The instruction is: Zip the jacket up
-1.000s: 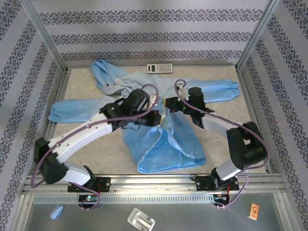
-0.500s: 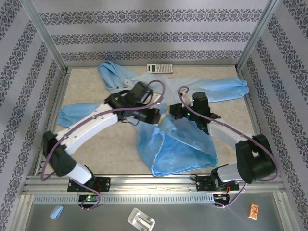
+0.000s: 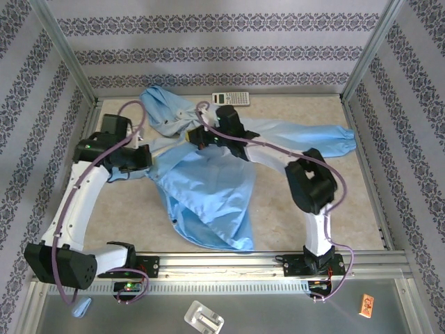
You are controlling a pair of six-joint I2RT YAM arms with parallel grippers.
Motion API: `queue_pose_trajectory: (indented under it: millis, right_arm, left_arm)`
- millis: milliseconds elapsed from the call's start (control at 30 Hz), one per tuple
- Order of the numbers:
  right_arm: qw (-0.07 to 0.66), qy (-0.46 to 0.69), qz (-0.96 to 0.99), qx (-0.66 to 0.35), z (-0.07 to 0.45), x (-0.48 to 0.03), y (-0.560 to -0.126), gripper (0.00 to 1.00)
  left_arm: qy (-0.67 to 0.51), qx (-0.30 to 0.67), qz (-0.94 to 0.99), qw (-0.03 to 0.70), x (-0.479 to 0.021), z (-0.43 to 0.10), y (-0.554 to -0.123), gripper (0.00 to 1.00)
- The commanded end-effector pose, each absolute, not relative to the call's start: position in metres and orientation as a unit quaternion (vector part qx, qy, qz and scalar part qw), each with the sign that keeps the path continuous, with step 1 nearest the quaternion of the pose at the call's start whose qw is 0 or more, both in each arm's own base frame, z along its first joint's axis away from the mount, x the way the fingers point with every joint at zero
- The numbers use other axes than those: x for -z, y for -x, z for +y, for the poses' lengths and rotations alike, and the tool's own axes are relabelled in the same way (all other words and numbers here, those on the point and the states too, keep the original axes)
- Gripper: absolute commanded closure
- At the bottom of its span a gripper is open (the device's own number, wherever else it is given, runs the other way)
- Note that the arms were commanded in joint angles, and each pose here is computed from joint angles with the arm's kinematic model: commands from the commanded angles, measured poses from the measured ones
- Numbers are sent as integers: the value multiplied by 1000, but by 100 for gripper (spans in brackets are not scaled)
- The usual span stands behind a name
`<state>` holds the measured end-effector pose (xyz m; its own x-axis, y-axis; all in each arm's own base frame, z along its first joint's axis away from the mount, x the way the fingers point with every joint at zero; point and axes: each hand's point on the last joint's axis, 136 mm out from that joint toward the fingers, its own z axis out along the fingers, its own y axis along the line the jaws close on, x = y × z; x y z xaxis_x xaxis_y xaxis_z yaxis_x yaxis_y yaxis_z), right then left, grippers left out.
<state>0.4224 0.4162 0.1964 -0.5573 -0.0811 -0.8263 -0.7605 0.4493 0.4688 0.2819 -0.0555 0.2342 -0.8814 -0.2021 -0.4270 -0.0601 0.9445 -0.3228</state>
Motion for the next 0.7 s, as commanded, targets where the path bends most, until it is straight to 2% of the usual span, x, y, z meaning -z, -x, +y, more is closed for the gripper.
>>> queue_pose_trajectory:
  millis: [0,200,467,567,667]
  right_arm:
    - [409,282,741,-451,437,-211,-450,100]
    - [420,288,738,-442,462,-203,-481,100]
    - [435,282,743,-424,456,-200,-512,100]
    - [443,285,743,-412,450,-202,-520,100]
    - [450,293,742,-402,446,-205,-521,100]
  left_arm:
    - [47,136,958,250,-258,-35,-282,100]
    - [13,100,958,267,-280,-14,-272,100]
    - [-7,60,973,221,-244,-7,-215,100]
    - [-9,49,967,251,-255,-5,-205,100]
    - [-14,55,967,247,-256,-8,-204,100]
